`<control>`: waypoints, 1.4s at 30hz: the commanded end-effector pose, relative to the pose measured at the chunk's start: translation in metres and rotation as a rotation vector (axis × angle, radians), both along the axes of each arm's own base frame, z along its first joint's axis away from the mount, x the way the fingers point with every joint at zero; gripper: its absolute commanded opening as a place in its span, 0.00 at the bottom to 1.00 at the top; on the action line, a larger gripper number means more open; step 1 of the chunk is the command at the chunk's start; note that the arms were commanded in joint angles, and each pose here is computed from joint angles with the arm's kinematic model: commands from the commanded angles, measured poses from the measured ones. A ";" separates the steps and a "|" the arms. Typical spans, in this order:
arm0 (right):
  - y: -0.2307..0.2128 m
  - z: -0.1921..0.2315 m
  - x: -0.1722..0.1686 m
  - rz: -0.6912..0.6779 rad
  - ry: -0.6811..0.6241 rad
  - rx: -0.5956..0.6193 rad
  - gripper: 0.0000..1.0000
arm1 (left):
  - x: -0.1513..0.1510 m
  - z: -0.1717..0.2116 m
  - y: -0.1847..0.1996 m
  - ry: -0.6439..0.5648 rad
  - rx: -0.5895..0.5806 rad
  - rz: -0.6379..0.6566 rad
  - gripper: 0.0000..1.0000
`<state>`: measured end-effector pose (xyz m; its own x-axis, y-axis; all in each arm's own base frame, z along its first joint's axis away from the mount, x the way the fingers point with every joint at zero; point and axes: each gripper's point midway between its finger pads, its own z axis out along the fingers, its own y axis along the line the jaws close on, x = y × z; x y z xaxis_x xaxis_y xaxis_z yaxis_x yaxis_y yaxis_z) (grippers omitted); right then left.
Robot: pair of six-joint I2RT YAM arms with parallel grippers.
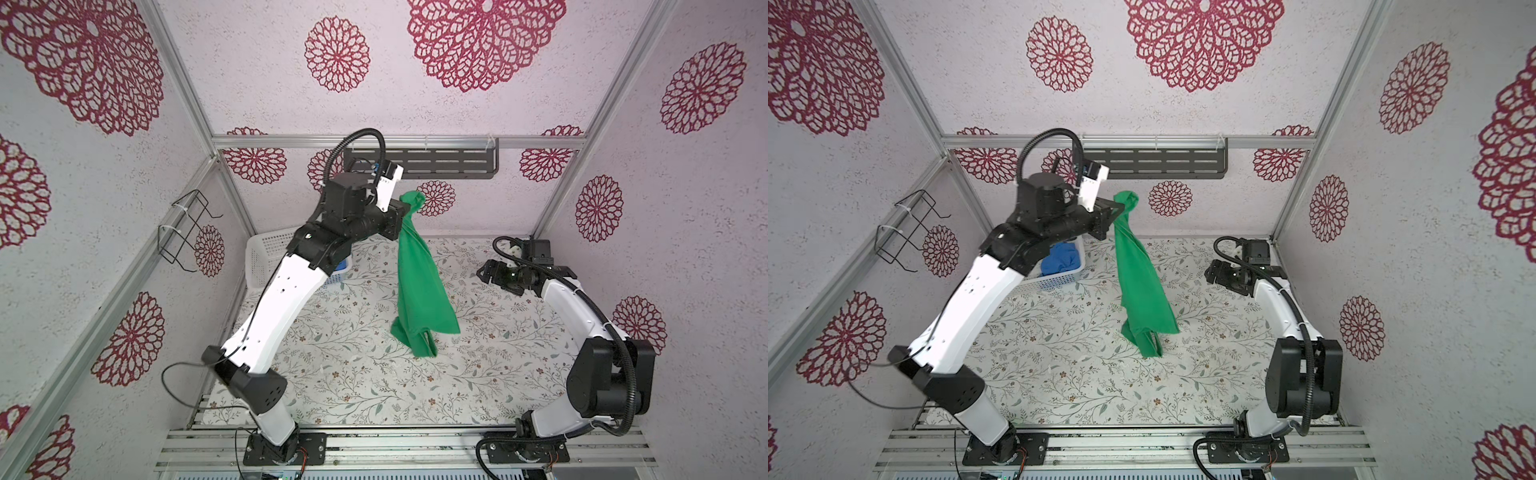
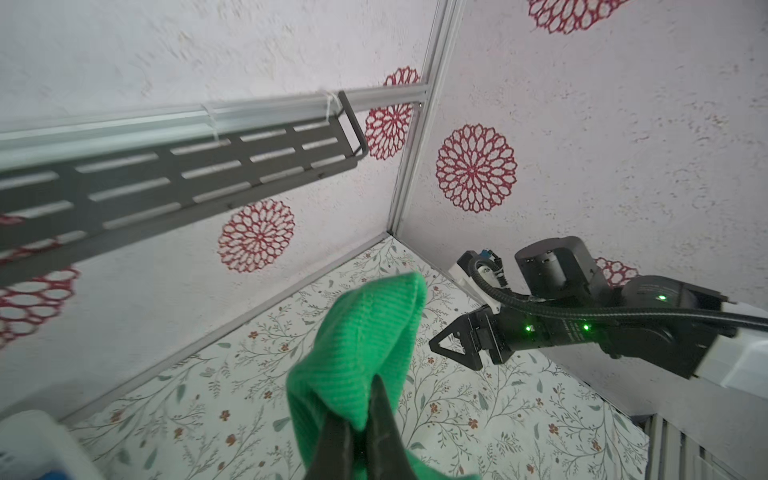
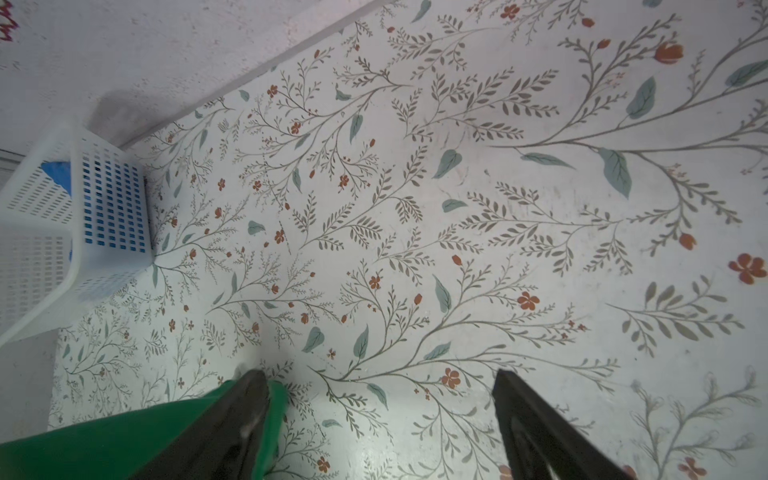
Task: Fold and stack the tank tops
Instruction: 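Lower the tank top with the left gripper while the right gripper approaches, then grasp the tank top hem with the right gripper while the left gripper holds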
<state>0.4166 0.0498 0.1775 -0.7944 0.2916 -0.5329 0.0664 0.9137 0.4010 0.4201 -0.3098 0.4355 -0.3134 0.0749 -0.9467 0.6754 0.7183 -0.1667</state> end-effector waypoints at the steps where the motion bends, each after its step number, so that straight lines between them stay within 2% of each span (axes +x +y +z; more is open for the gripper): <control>1: -0.012 0.008 -0.013 0.005 -0.003 -0.074 0.88 | 0.020 -0.026 -0.027 0.096 -0.093 -0.093 0.00; 5: -0.006 0.000 -0.027 0.040 0.023 -0.064 0.88 | 0.053 -0.066 -0.023 0.163 -0.093 -0.032 0.00; 10: 0.045 -0.032 -0.067 0.172 0.133 -0.039 0.85 | 0.083 -0.137 0.022 0.311 -0.139 0.120 0.00; 14: 0.081 -0.055 -0.095 0.237 0.197 -0.019 0.79 | 0.062 -0.187 0.061 0.394 -0.220 0.249 0.00; 20: 0.129 -0.087 -0.105 0.276 0.230 0.038 0.69 | -0.008 -0.223 0.094 0.505 -0.353 0.347 0.00; 21: 0.136 -0.092 -0.102 0.279 0.222 0.053 0.68 | -0.017 -0.226 0.102 0.509 -0.371 0.373 0.03; 23: 0.144 -0.101 -0.094 0.268 0.221 0.079 0.68 | -0.030 -0.234 0.121 0.533 -0.358 0.449 0.19; 25: 0.148 -0.110 -0.083 0.260 0.221 0.082 0.68 | -0.043 -0.251 0.147 0.578 -0.244 0.576 0.42; 28: 0.150 -0.124 -0.070 0.264 0.237 0.044 0.62 | -0.059 -0.259 0.175 0.609 -0.128 0.699 0.60; 33: 0.150 -0.136 -0.064 0.317 0.294 -0.023 0.41 | -0.058 -0.245 0.177 0.605 -0.188 0.747 0.66; 36: 0.144 -0.133 -0.061 0.318 0.291 -0.070 0.30 | -0.059 -0.260 0.188 0.641 -0.083 0.835 0.67; 38: 0.142 -0.134 -0.059 0.316 0.296 -0.087 0.26 | -0.062 -0.275 0.197 0.663 -0.013 0.885 0.67; 42: 0.144 -0.138 -0.055 0.319 0.323 -0.096 0.18 | -0.076 -0.306 0.215 0.692 0.047 0.987 0.67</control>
<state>0.3593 0.1996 0.0412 -0.9622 -0.0142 -0.2721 -0.1154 0.9259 0.3596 0.3623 -0.1191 0.1563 -0.6946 -0.4354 -0.5727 -0.2775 0.8966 -0.3451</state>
